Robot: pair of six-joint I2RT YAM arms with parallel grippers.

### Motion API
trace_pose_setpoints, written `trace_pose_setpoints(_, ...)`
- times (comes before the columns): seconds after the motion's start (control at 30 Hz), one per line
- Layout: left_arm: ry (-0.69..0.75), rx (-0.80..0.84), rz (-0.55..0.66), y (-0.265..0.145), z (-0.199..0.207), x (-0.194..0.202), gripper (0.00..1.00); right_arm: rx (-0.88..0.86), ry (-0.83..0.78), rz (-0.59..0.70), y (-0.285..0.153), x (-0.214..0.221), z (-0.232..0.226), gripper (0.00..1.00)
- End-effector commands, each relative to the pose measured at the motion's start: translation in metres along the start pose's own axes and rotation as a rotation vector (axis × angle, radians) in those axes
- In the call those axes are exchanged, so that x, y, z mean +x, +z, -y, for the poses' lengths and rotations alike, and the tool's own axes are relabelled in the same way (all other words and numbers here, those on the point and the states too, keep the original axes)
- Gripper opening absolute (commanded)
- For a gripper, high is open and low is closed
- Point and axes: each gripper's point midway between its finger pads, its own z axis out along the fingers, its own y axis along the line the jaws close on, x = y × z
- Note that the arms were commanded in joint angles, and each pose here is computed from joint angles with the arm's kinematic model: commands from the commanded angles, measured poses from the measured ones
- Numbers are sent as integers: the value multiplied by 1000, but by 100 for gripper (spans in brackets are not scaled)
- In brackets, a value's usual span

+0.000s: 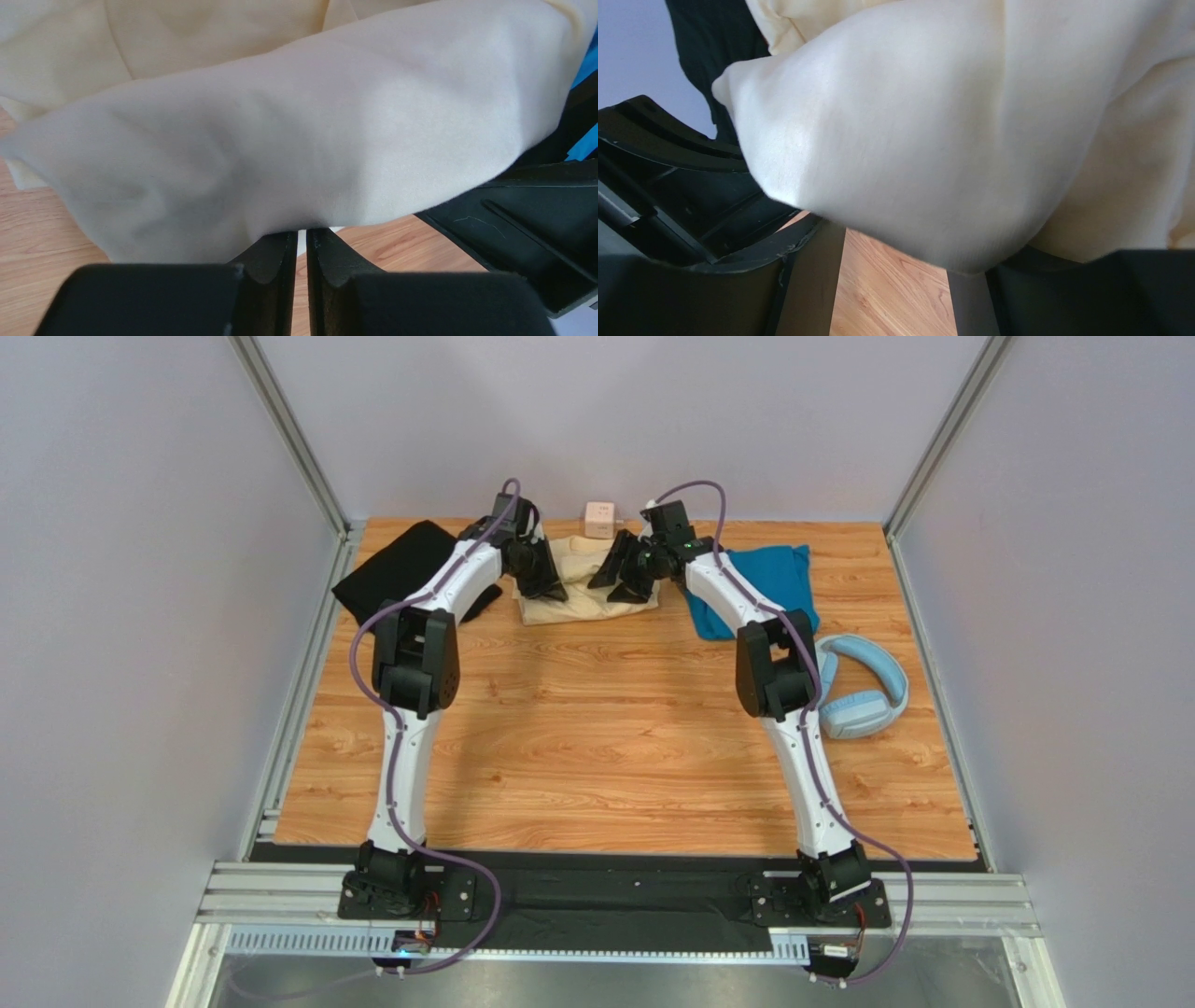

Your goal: Fold and stack the t-shirts

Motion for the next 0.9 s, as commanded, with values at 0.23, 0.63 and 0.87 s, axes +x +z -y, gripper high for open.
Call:
trace_pose_setpoints(0.23,12,-129,-74,-12,-49,28,11,196,43,83,-5,-14,55,55)
trace_pose_setpoints(0.63,-9,-173,-123,-12,-72,47,6,287,47,43,-13,3,83,0)
trace_pose_setpoints(0.87,-23,-231,-132,-23,-85,62,0,388,21,-24,-27,26,102,0)
